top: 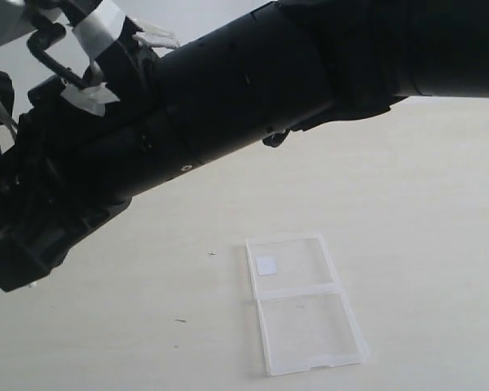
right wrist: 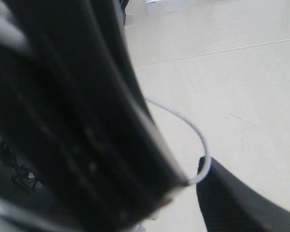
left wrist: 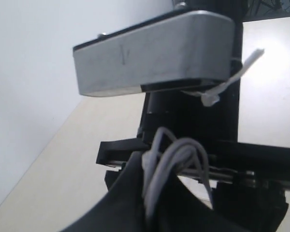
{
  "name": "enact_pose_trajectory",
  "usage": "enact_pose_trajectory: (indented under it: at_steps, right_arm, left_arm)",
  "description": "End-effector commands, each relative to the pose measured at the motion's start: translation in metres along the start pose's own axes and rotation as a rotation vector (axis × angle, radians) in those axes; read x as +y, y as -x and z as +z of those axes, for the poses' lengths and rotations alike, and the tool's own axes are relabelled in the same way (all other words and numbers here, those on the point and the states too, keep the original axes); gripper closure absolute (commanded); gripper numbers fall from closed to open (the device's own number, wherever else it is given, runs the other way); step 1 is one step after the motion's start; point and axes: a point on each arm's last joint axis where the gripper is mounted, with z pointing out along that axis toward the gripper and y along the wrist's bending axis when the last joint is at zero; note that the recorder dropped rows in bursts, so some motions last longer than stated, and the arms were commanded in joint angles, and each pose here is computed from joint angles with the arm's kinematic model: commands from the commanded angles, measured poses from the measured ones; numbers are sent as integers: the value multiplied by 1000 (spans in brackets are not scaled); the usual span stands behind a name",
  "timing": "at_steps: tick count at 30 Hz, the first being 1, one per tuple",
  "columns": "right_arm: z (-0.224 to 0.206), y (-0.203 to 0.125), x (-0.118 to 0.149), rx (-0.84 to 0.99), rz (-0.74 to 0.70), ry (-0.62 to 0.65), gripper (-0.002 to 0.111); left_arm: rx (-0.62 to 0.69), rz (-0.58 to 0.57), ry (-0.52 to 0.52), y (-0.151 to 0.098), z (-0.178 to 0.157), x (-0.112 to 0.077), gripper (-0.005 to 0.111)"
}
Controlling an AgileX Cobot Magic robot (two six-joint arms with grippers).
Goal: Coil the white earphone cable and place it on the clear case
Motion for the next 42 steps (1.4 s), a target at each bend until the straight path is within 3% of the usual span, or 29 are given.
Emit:
enact_pose_trajectory:
  at_steps: [1, 12, 26, 38, 42]
  right_arm:
    - [0, 5, 2, -36, 16, 9, 53]
    - [0, 6, 1, -44, 27, 6, 58]
    - [0, 7, 2, -57, 45, 19, 108]
    - [0, 5, -3, -28, 116, -37, 108]
    - [0, 5, -3, -30, 130, -45, 108]
  left_arm:
    - [-22, -14, 15, 3, -2, 1, 107]
    - [-21, -13, 17, 3, -2, 1, 107]
    - [-22, -13, 19, 3, -2, 1, 107]
    - [-15, -68, 37, 2, -2, 3, 107]
    - [-7, -72, 40, 1, -2, 3, 93]
